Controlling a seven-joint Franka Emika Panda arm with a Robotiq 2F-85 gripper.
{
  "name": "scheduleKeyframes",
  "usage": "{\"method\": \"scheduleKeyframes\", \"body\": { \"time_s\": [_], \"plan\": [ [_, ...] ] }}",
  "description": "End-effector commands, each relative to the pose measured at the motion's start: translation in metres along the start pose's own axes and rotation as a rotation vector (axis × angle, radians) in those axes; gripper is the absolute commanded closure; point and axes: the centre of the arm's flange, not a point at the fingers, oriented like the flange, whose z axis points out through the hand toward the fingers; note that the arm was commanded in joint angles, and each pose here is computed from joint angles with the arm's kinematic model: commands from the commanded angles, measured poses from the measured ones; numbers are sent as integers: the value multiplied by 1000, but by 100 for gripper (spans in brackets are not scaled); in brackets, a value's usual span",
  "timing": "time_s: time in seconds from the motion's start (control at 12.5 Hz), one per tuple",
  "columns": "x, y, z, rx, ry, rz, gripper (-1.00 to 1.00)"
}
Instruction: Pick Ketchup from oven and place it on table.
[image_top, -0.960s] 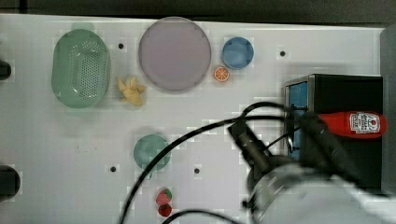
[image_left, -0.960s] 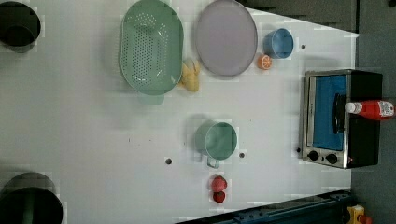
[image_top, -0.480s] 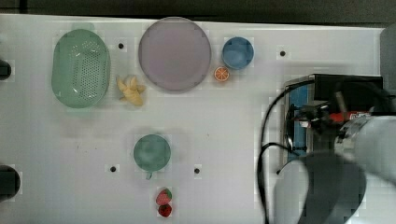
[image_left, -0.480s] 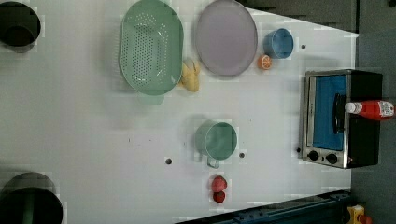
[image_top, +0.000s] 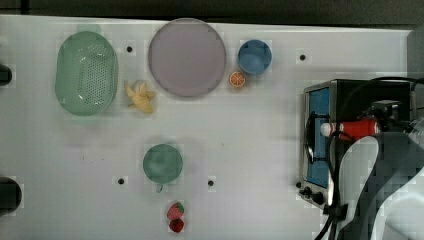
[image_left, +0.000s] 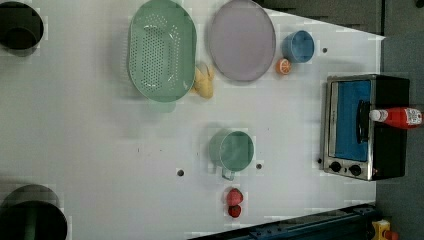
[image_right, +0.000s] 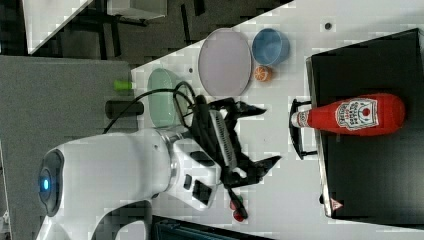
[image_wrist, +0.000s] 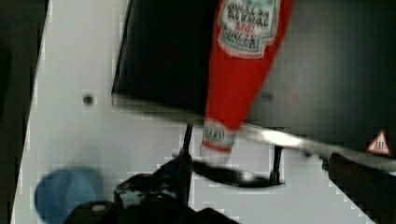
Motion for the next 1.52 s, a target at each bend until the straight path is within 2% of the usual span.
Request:
{"method": "scheduleKeyframes", "body": {
  "time_s": [0.08,0.24,0.4,0.56,0.8,1.04,1.28,1.36,1.52],
  "plan": [
    [36,5,16,-35,32,89,-100],
    [57,4,32,-39,48,133,-100],
    [74,5,53,-9,56,188,-100],
    [84,5,79,1,48,231,-100],
    [91,10,114,-33,22,265,-100],
    [92,7,133,-14,0,301,-100],
    [96,7,143,-13,18,305,-100],
    [96,8,144,-16,16,307,-92],
    [96,9,146,-20,14,308,-44]
  ]
}}
